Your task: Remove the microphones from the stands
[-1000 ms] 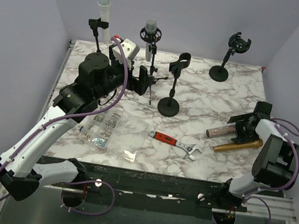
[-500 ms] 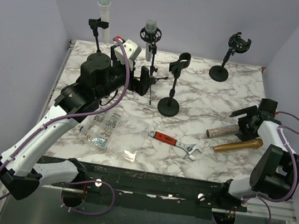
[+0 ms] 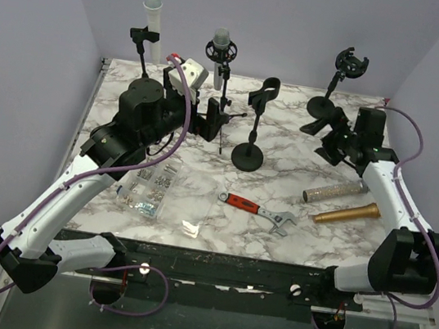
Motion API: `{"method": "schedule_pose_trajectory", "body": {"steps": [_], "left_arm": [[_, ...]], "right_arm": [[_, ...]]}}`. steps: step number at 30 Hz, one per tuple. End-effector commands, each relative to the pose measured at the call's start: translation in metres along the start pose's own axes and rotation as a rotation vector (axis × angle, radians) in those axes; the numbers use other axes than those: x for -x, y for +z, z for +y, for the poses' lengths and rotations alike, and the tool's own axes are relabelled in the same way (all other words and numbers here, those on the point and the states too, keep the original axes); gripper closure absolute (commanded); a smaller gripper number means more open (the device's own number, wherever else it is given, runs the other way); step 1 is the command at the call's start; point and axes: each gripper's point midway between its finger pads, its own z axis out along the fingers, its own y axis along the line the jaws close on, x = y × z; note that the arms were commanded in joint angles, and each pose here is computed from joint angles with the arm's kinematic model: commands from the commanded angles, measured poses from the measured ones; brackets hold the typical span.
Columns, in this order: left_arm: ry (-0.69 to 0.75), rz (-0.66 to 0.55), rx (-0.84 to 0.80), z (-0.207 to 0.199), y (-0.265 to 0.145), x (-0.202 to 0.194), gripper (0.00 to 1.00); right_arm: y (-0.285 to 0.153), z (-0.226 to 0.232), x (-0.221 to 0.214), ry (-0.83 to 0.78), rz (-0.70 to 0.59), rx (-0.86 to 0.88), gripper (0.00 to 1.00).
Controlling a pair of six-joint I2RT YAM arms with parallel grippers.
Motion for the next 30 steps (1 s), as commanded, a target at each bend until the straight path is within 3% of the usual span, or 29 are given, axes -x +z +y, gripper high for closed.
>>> {"method": "schedule_pose_trajectory", "body": {"steps": [1, 6, 9, 22, 30], "left_arm": [[0.009, -0.030, 0.024, 0.003, -0.003, 0.007, 0.01], [0.014, -0.034, 0.029, 0.004, -0.004, 0.008, 0.01], [0.016, -0.034, 0.028, 0.004, -0.005, 0.008, 0.01], [0.021, -0.027, 0.027, 0.004, -0.003, 0.005, 0.01], [0.021, -0.020, 0.026, 0.004, -0.001, 0.003, 0.01]], "right_arm": [[-0.006, 0.092, -0.036, -0.099, 0.144, 0.332, 0.00], [-0.036, 0.171, -0.059, -0.092, 0.207, 0.661, 0.00], [-0.049, 0.198, -0.062, -0.101, 0.215, 0.752, 0.00], [-0.036, 0.229, -0.068, -0.078, 0.240, 0.807, 0.08], [-0.020, 0.218, -0.071, -0.069, 0.216, 0.729, 0.29]]}}
